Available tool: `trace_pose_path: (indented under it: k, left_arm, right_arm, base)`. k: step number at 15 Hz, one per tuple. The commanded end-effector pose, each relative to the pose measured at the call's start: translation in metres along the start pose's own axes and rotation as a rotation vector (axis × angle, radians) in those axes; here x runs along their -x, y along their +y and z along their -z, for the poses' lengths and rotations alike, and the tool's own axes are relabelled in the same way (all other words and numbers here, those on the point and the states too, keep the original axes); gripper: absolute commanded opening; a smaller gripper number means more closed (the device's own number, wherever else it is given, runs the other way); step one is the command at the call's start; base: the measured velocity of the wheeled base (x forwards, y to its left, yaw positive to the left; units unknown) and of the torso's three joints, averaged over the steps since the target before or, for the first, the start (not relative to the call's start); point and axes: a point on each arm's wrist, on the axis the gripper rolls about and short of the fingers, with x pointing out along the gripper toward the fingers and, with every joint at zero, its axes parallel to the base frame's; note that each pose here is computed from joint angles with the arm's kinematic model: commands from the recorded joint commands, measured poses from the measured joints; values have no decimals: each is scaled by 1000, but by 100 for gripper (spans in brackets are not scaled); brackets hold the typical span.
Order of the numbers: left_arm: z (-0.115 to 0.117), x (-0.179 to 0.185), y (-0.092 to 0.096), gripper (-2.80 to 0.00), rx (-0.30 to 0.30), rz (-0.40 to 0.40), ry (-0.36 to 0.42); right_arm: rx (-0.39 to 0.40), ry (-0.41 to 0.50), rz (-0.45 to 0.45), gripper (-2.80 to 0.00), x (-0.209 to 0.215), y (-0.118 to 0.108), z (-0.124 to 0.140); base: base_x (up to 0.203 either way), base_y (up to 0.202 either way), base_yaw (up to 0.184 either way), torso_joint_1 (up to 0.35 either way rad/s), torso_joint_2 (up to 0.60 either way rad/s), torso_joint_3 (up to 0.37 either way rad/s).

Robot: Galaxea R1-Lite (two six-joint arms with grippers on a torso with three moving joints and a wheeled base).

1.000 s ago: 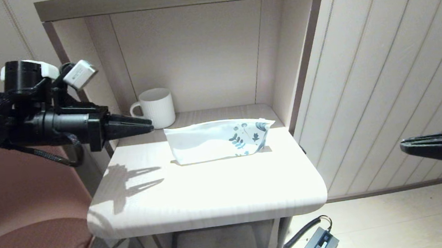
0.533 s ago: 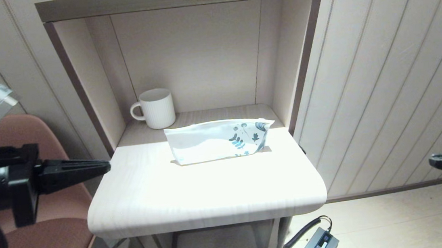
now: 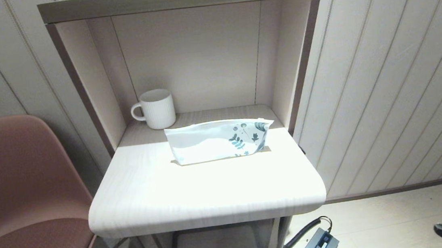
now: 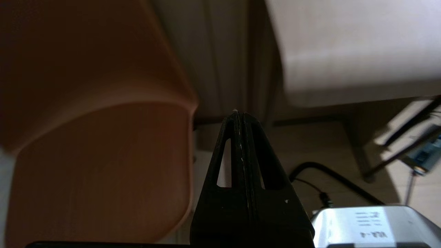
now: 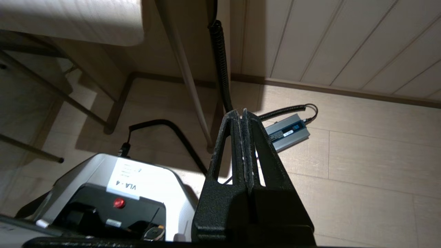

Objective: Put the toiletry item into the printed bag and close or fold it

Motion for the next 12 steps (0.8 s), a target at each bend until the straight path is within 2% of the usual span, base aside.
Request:
trace_pose_path:
  k: [1,3,7,10,11,12]
  left_arm:
    - [35,13,0,-280,31,-122,-17]
    - [58,13,-2,-280,50,-180,12]
    - [91,20,-6,-280,40,-212,-40]
    - [111,28,-11,-280,1,-140,-163]
    - [116,28,-13,-280,-18,-73,-194]
    - [123,23,-14,-280,-27,-52,-189]
  right_arm:
    - [6,-26,1,-280,3,2,20]
    - [24,-35,-25,-280,6,5,30]
    - [84,-157,-26,-280,27,12,55]
    - [126,-254,0,-280,44,16,67]
    - [145,-326,9,-280,51,18,72]
    - [156,-373,35,-280,56,18,77]
  base:
    - [0,0,0,0,0,0]
    - [0,0,0,0,0,0]
    - [0,0,0,0,0,0]
    - [0,0,0,0,0,0]
    - [0,0,0,0,0,0]
    - [0,0,0,0,0,0]
